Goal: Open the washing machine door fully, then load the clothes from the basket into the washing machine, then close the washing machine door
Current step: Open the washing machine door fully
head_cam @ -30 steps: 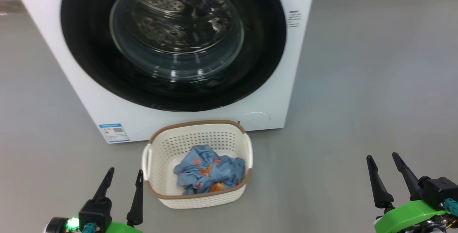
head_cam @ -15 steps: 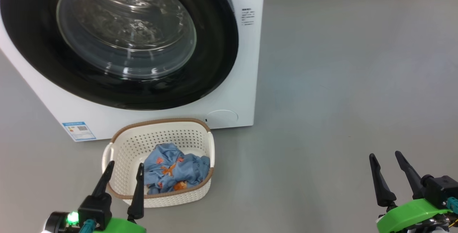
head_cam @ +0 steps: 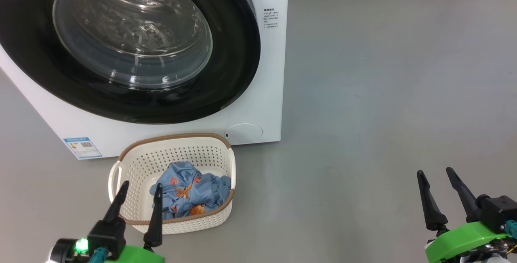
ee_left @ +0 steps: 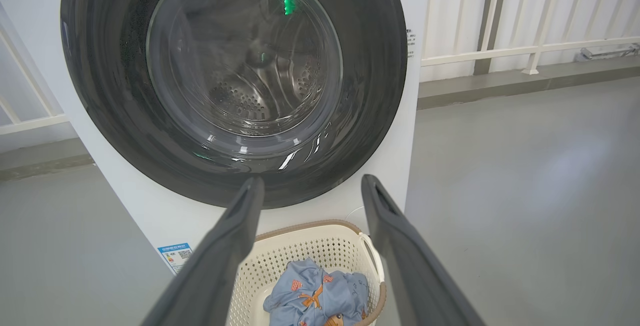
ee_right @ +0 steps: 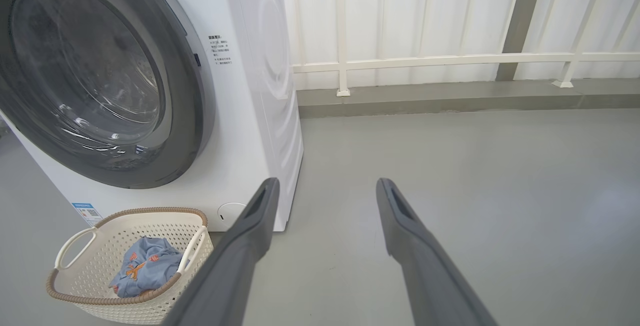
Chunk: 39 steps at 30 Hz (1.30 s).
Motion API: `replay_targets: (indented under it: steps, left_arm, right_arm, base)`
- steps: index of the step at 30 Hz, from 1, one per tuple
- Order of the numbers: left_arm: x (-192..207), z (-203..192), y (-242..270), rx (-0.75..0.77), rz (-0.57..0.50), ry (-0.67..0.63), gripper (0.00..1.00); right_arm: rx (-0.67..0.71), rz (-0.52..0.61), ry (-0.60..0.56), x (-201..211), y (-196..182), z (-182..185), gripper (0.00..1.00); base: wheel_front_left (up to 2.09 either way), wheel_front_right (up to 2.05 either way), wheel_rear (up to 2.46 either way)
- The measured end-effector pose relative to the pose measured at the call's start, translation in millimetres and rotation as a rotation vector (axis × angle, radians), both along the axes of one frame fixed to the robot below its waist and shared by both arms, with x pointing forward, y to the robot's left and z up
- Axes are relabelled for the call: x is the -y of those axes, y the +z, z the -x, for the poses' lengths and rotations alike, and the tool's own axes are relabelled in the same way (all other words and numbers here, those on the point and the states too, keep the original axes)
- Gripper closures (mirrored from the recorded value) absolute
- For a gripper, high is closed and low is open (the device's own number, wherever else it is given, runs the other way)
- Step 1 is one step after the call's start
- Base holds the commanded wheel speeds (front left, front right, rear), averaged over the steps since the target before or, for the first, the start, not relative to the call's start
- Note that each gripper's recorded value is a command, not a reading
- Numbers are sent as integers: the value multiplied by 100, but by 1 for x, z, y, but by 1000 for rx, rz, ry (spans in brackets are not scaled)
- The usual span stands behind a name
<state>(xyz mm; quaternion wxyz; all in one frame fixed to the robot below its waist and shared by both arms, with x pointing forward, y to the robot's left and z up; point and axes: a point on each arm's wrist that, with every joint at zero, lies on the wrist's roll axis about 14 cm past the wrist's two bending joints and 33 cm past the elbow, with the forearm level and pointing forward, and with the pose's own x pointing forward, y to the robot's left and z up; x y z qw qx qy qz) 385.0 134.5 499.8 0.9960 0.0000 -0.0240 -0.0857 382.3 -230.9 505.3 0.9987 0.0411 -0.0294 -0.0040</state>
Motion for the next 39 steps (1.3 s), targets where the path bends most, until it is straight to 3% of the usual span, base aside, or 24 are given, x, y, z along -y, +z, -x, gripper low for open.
replay_targets:
  steps: [15, 16, 18, 31, 39]
  left_arm:
    - [0, 1, 4, 11, 1, 1, 0]
    - [0, 1, 4, 11, 1, 1, 0]
    - [0, 1, 3, 10, 1, 1, 0]
    - [-1, -3, -6, -16, 0, 4, 0]
    - [5, -21, 0, 8, -2, -12, 0]
  right_arm:
    - [11, 0, 1, 0, 4, 1, 0]
    - [11, 0, 1, 0, 4, 1, 18]
    - [10, 0, 1, 0, 3, 1, 100]
    - [-54, -70, 25, -6, -17, -11, 100]
    - [-35, -332, 11, -5, -6, -55, 100]
  base:
    - [0, 0, 0]
    - [0, 0, 0]
    - [0, 0, 0]
    - [0, 0, 0]
    - [0, 0, 0]
